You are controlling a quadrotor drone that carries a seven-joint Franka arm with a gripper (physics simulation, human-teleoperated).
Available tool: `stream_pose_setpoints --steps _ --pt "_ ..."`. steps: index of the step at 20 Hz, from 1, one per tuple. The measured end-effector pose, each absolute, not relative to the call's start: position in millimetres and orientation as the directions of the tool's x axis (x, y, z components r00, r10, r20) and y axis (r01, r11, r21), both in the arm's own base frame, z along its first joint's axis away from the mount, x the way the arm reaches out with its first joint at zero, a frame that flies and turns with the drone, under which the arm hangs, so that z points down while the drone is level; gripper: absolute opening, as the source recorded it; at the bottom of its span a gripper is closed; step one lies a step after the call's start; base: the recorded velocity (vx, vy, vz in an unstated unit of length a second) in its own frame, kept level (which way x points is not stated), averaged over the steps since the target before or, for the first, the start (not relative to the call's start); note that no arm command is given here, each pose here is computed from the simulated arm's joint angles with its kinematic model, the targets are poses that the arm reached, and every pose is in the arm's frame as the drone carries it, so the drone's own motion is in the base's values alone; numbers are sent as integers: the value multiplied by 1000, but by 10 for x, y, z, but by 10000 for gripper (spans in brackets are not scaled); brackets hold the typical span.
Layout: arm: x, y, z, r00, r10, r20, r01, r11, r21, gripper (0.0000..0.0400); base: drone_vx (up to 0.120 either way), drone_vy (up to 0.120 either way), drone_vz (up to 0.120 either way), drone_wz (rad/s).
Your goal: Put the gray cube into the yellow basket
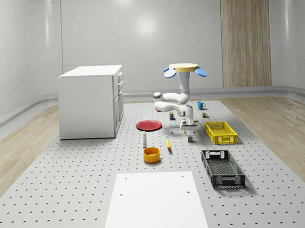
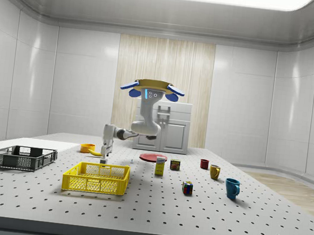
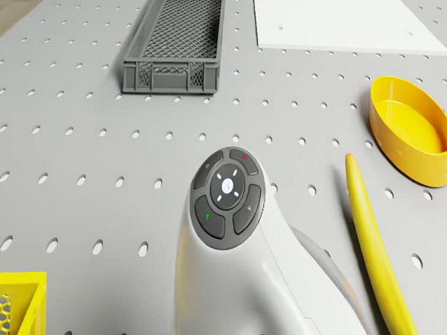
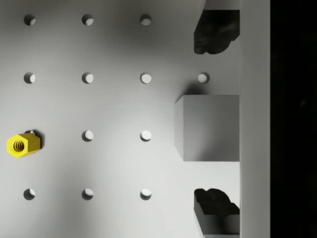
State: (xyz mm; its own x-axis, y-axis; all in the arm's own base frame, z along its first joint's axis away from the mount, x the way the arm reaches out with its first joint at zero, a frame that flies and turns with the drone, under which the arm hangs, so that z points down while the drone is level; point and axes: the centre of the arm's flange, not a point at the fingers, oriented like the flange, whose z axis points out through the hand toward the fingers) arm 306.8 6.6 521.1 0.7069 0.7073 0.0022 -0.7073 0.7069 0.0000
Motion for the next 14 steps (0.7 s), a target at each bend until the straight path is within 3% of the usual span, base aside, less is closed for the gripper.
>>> stream_pose_setpoints --steps 14 --pt "3211 99 5443 707 707 2 -707 707 0 400 0 0 0 0"
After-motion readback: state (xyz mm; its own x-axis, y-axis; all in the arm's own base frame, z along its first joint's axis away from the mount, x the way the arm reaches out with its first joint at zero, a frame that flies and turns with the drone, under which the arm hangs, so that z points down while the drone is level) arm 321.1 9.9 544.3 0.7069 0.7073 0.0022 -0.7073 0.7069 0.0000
